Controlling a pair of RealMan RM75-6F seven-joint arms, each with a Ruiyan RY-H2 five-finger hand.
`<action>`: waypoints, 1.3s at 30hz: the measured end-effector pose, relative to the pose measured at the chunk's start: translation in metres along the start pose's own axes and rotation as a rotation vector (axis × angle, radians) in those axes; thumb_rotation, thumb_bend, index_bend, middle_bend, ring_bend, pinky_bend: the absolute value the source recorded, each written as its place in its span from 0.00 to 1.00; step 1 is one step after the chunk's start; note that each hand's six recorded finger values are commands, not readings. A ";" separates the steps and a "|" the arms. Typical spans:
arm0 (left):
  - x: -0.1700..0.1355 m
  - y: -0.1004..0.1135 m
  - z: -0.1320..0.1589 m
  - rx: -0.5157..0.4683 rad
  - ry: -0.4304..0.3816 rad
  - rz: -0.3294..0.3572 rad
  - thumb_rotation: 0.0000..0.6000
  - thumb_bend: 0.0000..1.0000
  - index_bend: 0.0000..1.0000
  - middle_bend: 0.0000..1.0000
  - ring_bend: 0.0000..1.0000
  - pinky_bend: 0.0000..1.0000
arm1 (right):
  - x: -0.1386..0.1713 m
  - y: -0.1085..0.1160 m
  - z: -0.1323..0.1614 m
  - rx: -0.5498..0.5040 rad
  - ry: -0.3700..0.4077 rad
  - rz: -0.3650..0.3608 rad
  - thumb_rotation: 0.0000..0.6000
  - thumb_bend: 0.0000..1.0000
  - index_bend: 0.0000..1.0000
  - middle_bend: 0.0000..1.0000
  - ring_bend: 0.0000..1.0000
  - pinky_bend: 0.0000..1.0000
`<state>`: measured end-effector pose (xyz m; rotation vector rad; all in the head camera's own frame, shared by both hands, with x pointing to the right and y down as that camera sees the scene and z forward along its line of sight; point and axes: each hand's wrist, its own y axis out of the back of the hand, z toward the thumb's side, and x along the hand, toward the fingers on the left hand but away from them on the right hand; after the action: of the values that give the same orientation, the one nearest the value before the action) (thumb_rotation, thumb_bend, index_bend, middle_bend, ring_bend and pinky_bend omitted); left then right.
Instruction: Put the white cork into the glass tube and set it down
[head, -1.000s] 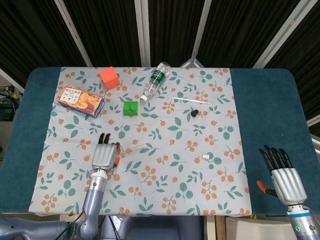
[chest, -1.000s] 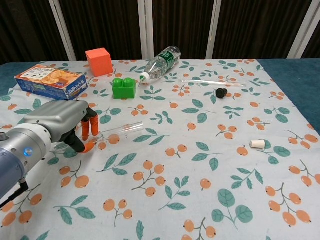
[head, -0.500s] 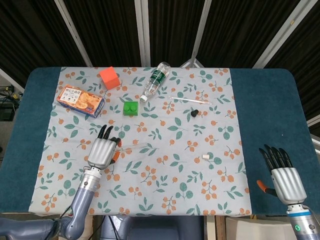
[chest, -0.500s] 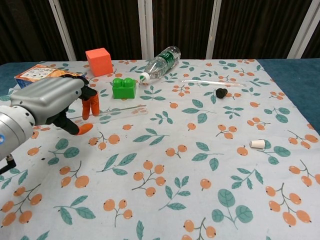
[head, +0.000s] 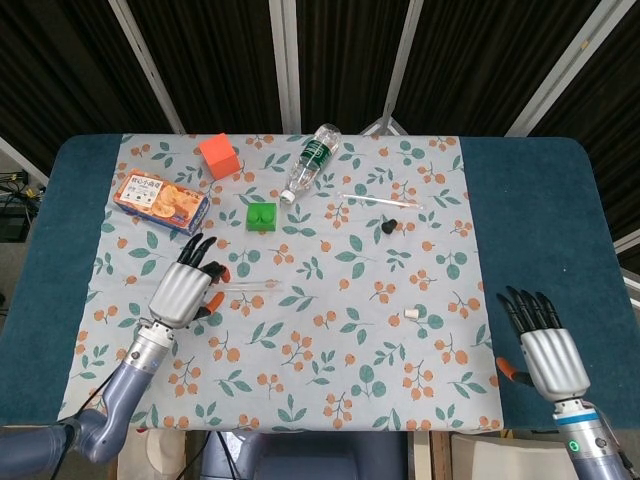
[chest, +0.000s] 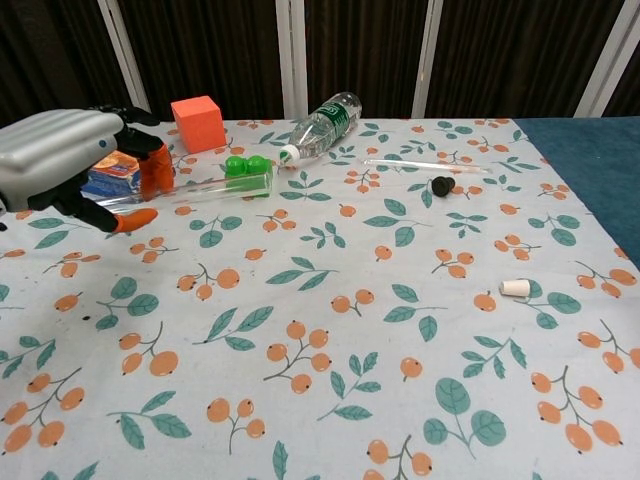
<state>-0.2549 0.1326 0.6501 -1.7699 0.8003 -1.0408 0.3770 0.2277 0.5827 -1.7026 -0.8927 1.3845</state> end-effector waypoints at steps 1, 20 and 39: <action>0.001 0.002 -0.002 -0.005 -0.001 0.006 1.00 0.75 0.54 0.59 0.09 0.00 | -0.004 -0.001 0.004 -0.009 0.009 -0.002 1.00 0.25 0.10 0.00 0.00 0.00; 0.008 0.051 -0.025 -0.115 -0.025 0.124 1.00 0.75 0.54 0.59 0.09 0.00 | -0.056 -0.048 0.071 -0.012 0.104 0.051 1.00 0.24 0.44 0.19 0.02 0.01; 0.008 0.055 -0.012 -0.120 -0.068 0.115 1.00 0.75 0.54 0.59 0.09 0.00 | -0.111 -0.082 0.087 0.043 0.043 0.071 1.00 0.26 0.48 0.20 0.03 0.02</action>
<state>-0.2669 0.0999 0.6047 -1.8269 0.9272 -0.8678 0.2682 0.1807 0.6943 -1.7396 -0.7800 1.3988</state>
